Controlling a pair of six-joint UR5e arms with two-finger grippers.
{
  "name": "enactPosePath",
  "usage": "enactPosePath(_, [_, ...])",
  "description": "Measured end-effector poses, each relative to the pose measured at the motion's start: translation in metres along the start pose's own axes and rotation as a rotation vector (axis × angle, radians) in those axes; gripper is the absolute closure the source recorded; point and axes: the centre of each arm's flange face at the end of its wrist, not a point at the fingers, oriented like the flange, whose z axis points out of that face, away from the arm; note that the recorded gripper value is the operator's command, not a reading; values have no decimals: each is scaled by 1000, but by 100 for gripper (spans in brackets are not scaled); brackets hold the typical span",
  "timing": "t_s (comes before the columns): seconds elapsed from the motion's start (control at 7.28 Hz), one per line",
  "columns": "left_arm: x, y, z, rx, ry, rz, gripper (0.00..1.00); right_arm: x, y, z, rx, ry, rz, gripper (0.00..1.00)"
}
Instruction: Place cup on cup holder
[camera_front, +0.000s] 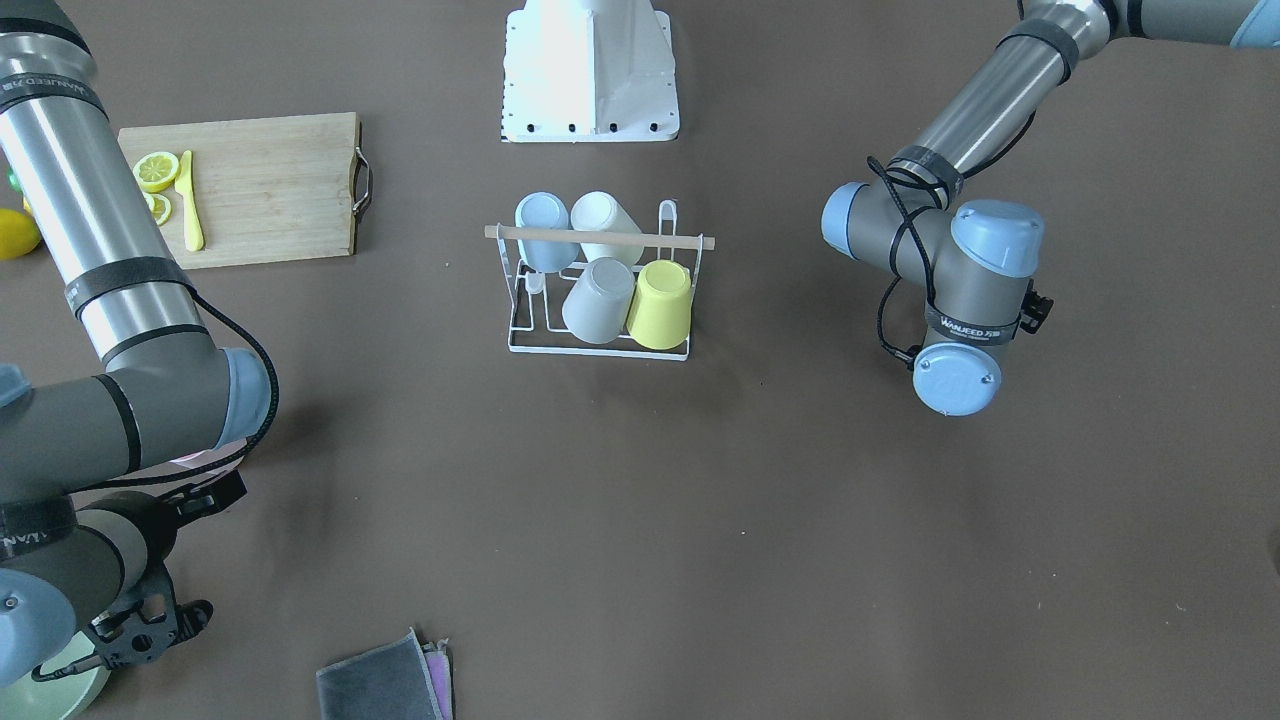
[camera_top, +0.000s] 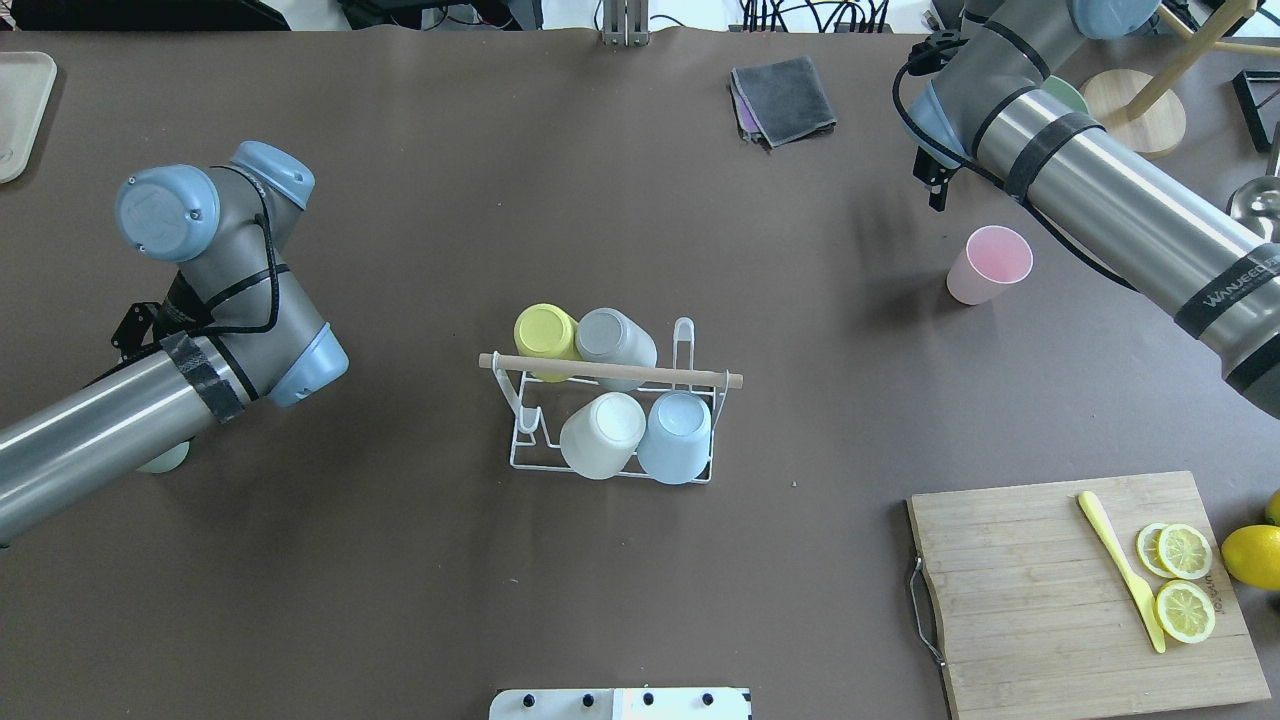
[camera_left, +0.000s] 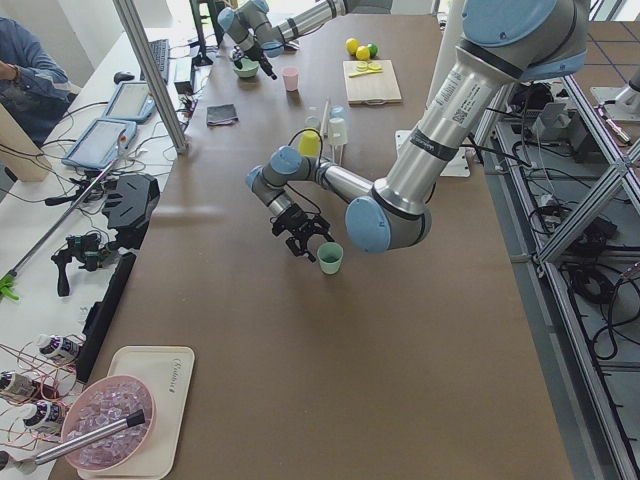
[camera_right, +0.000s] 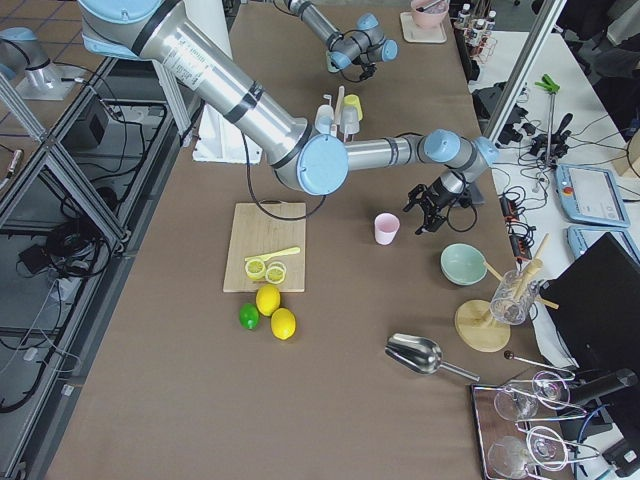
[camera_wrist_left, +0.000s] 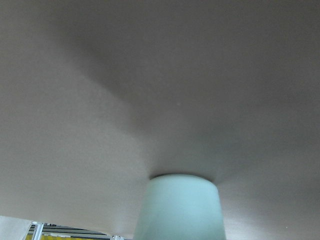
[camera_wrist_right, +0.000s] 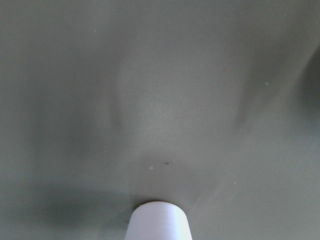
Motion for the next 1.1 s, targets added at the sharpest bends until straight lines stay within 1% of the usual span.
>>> enactPosePath(0.27, [15,-8,21,-42,-17,16,2,-11,-6,14,-52,29,-17,0])
enactPosePath(0.55, [13,-8,28,-70,-72,21,2,-17,-13,25,-91,37,-36,0])
enactPosePath(0.82, [8,-8,32,-85,-103,20,2,-21,-21,27,-125,47,-39,0])
enactPosePath(1.1, [6,-8,34,-93,-116,19,3,-30,-31,33,-150,61,-42,0])
